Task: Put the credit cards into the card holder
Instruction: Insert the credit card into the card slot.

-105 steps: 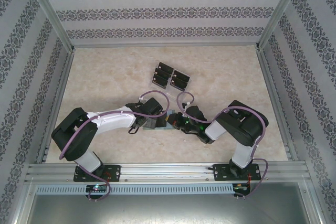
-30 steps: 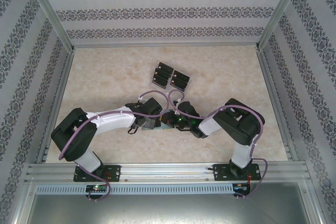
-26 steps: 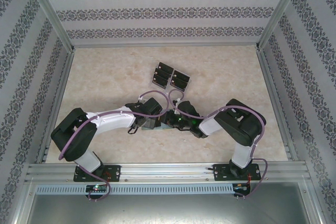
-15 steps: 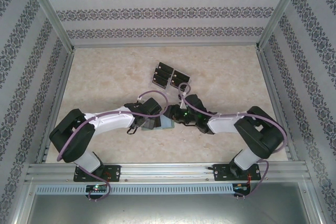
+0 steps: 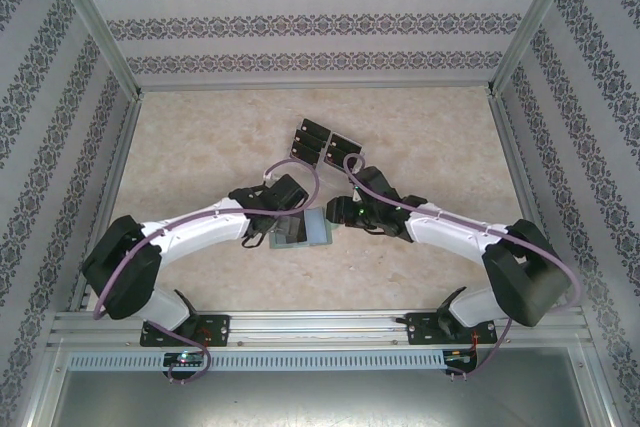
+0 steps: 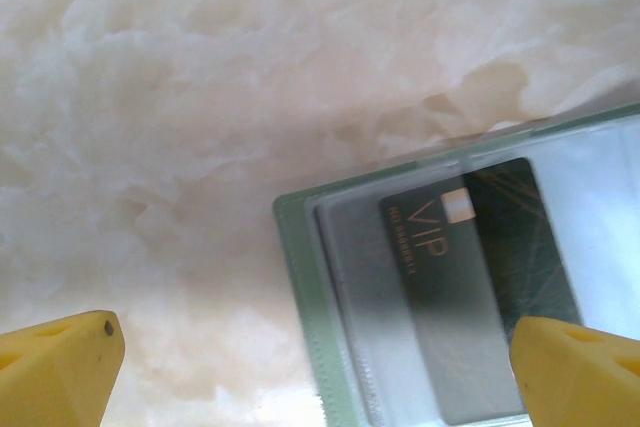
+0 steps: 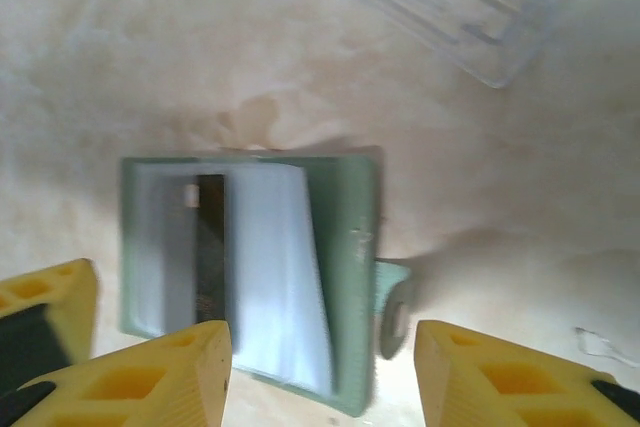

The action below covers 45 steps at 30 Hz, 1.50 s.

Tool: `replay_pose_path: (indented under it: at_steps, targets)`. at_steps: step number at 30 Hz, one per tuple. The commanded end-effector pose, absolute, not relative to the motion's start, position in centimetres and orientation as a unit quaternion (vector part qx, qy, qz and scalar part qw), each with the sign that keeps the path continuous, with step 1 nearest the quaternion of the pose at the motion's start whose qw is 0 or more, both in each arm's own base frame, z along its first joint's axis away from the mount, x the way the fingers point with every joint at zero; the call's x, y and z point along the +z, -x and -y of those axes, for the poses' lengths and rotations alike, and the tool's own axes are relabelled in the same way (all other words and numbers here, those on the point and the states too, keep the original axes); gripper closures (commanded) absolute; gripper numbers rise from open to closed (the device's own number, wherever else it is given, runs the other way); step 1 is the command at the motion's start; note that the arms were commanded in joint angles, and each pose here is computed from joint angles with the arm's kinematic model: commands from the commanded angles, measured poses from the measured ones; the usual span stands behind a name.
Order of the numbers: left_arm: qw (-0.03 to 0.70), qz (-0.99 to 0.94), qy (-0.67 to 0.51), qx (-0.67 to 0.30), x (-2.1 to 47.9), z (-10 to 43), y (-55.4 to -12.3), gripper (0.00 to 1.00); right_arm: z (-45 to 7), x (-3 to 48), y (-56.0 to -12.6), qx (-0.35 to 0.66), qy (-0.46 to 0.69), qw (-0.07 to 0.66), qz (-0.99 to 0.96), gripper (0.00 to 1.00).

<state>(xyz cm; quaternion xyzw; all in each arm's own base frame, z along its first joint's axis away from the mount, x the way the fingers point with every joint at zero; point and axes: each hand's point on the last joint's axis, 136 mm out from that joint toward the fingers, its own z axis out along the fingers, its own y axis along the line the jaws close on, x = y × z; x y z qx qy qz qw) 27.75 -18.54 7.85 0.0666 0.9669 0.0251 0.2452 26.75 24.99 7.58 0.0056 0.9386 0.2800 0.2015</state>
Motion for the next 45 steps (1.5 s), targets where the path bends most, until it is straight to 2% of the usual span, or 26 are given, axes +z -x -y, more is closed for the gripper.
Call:
replay_pose_path:
  at_steps: [1,4,8,12,23,45]
  targets:
    - [0.24,-0.967,-0.081,0.007,7.7,20.4,-28.3,0.0,-23.8,6.2,-27.0,0.225,0.014,0.197,-0.954,0.49]
    - [0.236,-0.968,-0.082,0.0,7.4,21.1,-28.6,0.0,-24.0,5.6,-27.5,0.219,0.018,0.195,-0.956,0.5]
    - [0.229,-0.97,-0.085,-0.006,6.6,21.9,-28.9,0.0,-24.3,5.0,-27.9,0.213,0.02,0.191,-0.958,0.58]
    - [0.225,-0.97,-0.086,-0.018,5.9,22.7,-29.2,0.0,-24.3,4.5,-27.9,0.21,0.022,0.187,-0.959,0.74]
    - [0.211,-0.974,-0.085,-0.017,3.9,23.3,-29.3,0.0,-24.0,4.1,-27.7,0.208,0.021,0.184,-0.96,1.0]
    - [0.211,-0.974,-0.075,0.027,3.2,20.1,-27.9,0.0,-22.7,3.7,-27.6,0.195,0.015,0.185,-0.963,1.0]
